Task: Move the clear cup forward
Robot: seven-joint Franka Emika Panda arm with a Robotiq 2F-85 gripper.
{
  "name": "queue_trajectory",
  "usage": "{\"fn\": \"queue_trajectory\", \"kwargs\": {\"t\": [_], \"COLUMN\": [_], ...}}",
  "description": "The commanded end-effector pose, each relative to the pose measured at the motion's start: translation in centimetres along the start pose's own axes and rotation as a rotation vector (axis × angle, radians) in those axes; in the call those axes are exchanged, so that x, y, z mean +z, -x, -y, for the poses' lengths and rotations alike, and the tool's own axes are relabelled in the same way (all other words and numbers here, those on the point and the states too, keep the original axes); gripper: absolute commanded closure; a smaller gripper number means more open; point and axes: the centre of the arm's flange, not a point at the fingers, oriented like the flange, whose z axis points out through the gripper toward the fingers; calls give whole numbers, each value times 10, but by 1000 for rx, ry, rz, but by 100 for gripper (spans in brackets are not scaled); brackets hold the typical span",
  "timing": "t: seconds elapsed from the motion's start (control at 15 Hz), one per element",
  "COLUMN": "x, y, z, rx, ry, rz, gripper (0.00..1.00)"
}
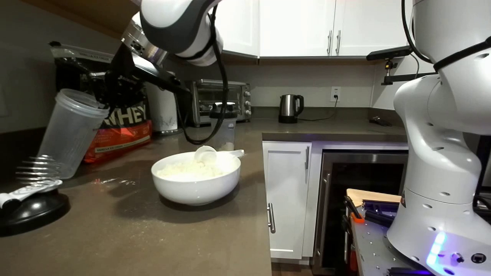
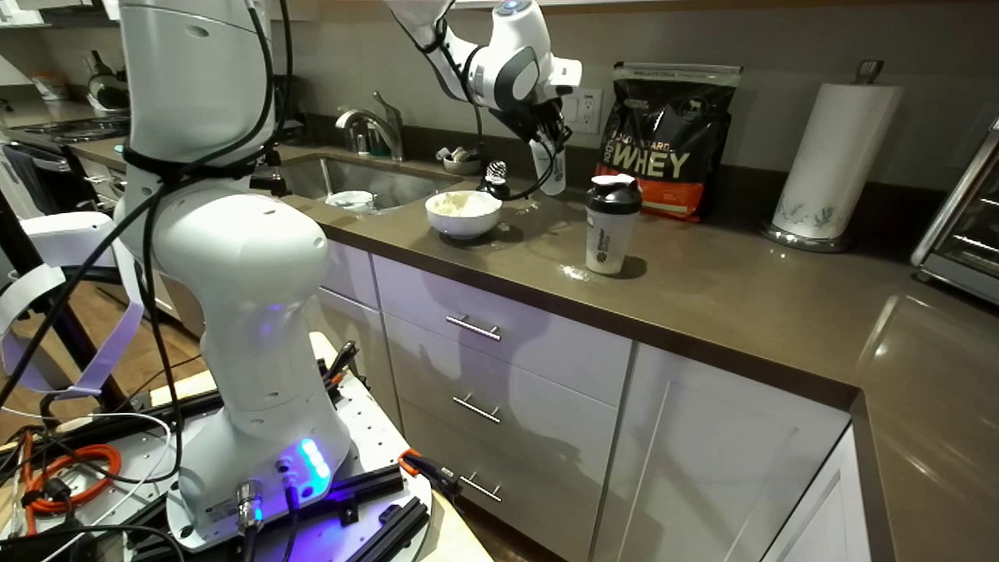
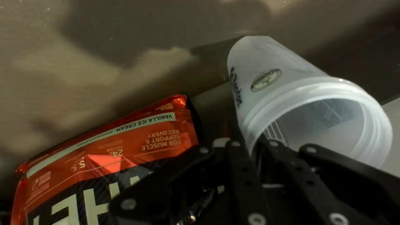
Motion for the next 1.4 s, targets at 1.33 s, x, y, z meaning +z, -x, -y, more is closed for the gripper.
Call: {"fn": "queue_trajectory", "kwargs": {"t": [1.33], "x": [-147], "y": [39], "z": [-56], "rx": [-85], "ry": [219], "rz": [178], "gripper": [97]}}
